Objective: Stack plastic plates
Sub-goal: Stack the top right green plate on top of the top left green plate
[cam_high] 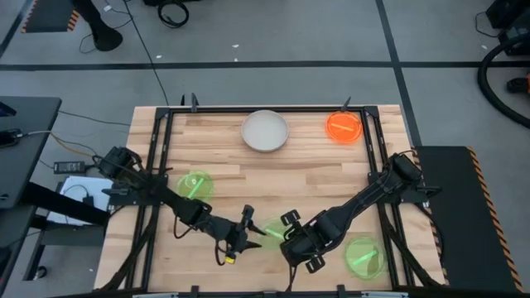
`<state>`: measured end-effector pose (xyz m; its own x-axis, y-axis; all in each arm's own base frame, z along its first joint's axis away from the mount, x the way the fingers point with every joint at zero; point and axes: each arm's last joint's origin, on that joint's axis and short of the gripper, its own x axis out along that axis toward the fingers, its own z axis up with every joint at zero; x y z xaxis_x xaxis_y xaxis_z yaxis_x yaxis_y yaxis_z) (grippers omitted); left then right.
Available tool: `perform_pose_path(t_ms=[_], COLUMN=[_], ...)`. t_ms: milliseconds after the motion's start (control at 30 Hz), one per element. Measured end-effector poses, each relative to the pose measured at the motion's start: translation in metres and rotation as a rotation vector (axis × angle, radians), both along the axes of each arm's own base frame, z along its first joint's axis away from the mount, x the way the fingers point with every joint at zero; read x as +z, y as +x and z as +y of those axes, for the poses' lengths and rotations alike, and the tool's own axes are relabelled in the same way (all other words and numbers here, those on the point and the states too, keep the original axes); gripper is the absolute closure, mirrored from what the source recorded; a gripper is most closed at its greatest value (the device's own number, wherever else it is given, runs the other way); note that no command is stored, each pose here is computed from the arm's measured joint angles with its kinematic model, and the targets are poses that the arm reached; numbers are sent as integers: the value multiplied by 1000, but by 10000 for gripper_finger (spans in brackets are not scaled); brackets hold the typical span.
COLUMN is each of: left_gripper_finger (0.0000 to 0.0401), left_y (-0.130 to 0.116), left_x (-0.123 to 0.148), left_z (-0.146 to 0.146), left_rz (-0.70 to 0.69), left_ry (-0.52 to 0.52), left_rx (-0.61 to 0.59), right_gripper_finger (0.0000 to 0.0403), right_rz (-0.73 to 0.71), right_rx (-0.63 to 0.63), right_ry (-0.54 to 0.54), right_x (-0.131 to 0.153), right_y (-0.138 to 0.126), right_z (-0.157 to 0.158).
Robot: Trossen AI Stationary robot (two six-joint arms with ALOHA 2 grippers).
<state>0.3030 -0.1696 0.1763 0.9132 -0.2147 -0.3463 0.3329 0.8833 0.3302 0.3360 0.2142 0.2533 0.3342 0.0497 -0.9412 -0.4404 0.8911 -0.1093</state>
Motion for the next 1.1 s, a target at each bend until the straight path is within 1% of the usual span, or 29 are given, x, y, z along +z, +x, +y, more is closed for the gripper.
perform_pose_path(t_ms=[233, 333, 467, 567, 733, 933, 1033, 1100], left_gripper_finger=[220, 220, 220, 221, 221, 224, 240, 258], left_y=[-1, -1, -3, -4, -2, 0, -1, -2], left_x=[1, 4, 8, 10, 7, 7, 6, 6], left_z=[-1, 1, -2, -4, 0, 3, 1, -1], left_rz=[-5, -9, 0, -7, 4, -5, -13, -23], left_ry=[1, -3, -60, -74, -60, -16, 25, 60], left_rx=[-3, -2, -58, -71, -50, -54, -92, -114], right_gripper_finger=[398, 398, 398, 398, 398, 398, 398, 397], right_rz=[27, 34, 46, 41, -5, -47, -42, -43], right_rx=[19, 14, 1, 4, 16, 45, 37, 37], right_ry=[64, 75, 76, 76, 68, 82, 82, 83], right_x=[0, 0, 0, 0, 1, 3, 3, 3], right_y=[-1, -2, -2, -2, 2, 5, 5, 5], right_z=[3, 4, 3, 3, 4, 6, 6, 6])
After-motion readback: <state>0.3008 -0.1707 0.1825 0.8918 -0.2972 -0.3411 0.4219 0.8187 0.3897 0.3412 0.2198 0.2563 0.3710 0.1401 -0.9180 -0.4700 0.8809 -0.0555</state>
